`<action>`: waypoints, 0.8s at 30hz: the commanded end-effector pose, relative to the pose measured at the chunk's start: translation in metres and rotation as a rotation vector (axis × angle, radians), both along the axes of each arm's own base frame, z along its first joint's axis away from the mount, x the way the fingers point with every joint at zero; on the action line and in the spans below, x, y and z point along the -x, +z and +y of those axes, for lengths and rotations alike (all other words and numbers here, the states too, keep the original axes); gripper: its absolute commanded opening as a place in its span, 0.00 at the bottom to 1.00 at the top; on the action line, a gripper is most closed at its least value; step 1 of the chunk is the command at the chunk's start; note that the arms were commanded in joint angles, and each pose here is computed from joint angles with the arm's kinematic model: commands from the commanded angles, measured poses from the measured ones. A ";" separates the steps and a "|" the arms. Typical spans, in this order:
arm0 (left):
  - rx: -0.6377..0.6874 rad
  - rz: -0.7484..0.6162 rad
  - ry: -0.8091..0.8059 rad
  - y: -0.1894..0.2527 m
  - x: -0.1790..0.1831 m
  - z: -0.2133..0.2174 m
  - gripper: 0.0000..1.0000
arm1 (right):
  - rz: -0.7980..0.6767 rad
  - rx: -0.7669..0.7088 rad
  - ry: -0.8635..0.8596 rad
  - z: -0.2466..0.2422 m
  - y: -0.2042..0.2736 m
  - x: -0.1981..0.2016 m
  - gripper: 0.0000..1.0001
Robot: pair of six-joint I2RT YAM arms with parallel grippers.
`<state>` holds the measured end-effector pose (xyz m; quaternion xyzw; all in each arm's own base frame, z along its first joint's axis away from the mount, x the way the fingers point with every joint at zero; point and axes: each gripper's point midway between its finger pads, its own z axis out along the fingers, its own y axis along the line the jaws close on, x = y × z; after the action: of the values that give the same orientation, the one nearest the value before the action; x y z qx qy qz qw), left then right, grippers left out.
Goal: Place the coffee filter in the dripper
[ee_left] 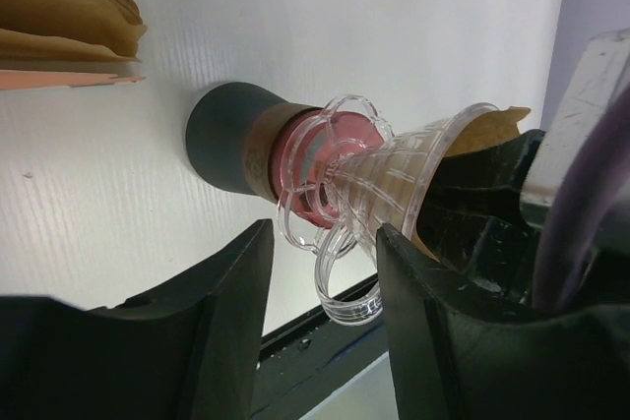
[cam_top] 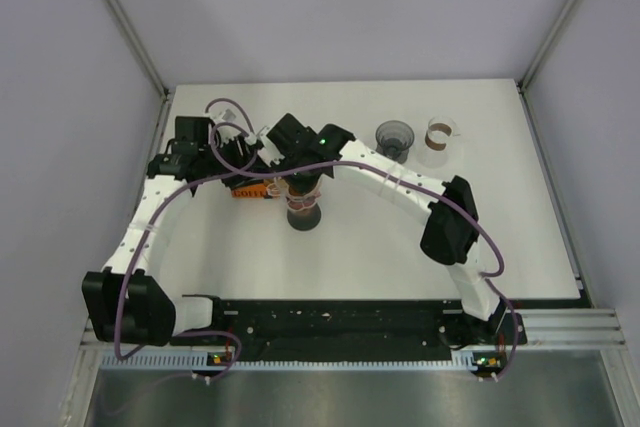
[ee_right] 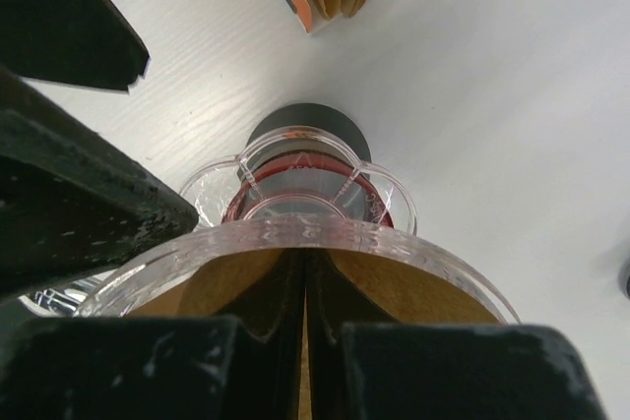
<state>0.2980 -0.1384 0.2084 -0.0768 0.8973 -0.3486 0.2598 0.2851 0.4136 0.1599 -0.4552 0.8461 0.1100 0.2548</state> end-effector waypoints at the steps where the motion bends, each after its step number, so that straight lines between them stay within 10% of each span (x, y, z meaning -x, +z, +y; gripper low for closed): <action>1: 0.168 -0.338 -0.198 0.100 0.004 -0.028 0.54 | 0.062 0.063 0.122 0.021 -0.045 0.030 0.00; 24: -0.006 -0.253 -0.038 0.058 -0.024 0.011 0.60 | 0.006 -0.008 0.114 0.024 -0.009 0.028 0.00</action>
<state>0.3003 -0.1206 0.2169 -0.0737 0.8959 -0.3366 0.2805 0.2879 0.4320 0.1657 -0.4553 0.8344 0.1282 0.2830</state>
